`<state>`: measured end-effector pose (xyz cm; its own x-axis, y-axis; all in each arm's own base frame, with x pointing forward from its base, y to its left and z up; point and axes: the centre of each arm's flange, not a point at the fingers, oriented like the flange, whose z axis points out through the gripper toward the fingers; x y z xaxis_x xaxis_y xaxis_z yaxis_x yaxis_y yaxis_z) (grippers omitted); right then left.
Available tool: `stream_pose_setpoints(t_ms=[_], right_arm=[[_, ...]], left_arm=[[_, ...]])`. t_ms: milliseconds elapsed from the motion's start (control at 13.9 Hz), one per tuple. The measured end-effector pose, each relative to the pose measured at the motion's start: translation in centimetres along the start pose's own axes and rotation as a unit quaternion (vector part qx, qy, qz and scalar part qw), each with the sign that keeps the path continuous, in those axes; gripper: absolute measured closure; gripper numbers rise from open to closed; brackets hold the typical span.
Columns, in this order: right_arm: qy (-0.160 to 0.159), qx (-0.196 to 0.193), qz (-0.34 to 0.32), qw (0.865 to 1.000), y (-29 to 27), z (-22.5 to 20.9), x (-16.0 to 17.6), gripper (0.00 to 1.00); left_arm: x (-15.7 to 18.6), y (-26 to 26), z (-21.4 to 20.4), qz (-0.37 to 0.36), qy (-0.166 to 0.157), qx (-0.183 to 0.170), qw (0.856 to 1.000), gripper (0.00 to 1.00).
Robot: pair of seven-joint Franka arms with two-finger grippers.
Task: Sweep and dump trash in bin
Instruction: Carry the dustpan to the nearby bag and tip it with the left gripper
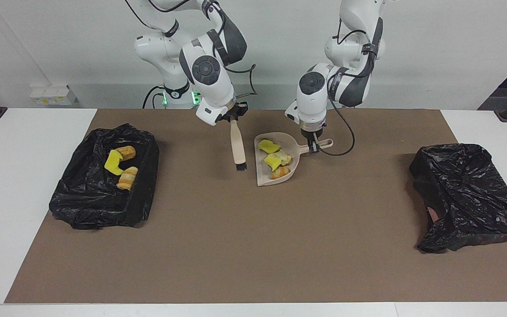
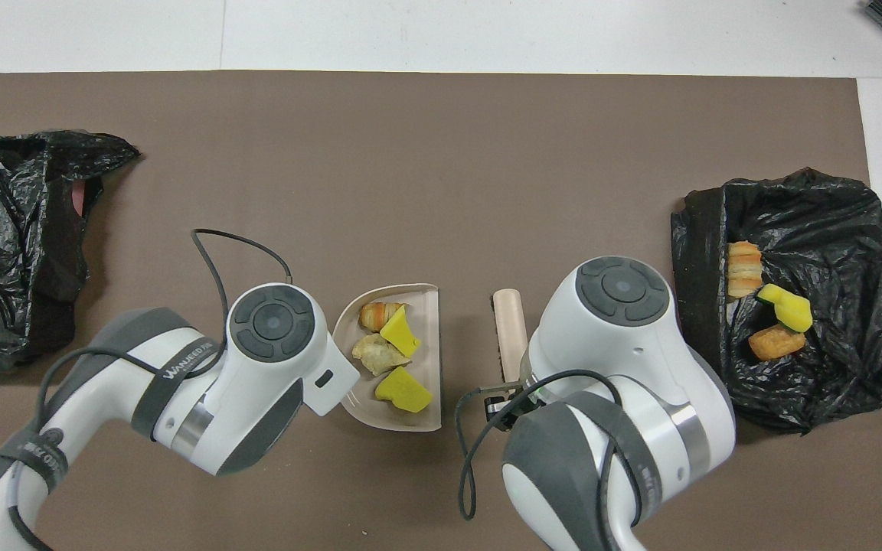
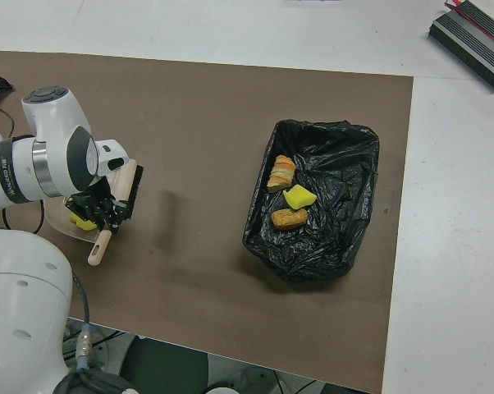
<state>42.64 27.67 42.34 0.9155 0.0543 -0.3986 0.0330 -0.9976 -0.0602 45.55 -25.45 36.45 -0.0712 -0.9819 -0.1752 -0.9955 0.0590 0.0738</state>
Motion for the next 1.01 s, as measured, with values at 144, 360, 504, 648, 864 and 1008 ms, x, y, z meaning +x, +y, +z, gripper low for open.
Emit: stream_pose_setpoints(t_ms=[144,360,504,648,864,1008], right_arm=[[0.0,-0.018,0.013,1.0,-2.7,1.1,-2.6,0.74],[-0.013,-0.02,0.008,1.0,-5.1,3.2,-5.9,0.74],[-0.005,-0.01,0.007,1.0,-8.1,5.7,-7.3,0.74],[0.003,-0.004,0.011,1.0,-11.4,8.8,-8.0,0.74],[0.0,-0.009,0.014,1.0,-13.3,12.0,-7.8,0.74],[0.001,-0.006,0.019,1.0,-13.2,12.5,-7.0,0.74]], left_arm=[[-3.1,-1.6,-0.6,0.018,0.004,0.005,1.0,0.69],[-8.6,-3.2,-2.1,0.043,0.021,0.016,0.999,0.69],[-14.1,-3.8,-3.3,0.032,0.035,0.017,0.999,0.69],[-20.4,-3.8,-4.4,0.011,0.042,0.015,0.999,0.69],[-29.6,-3.9,-5.2,-0.011,0.055,0.025,0.998,0.69],[-35.8,-3.4,-5.0,-0.055,0.061,0.032,0.996,0.69]])
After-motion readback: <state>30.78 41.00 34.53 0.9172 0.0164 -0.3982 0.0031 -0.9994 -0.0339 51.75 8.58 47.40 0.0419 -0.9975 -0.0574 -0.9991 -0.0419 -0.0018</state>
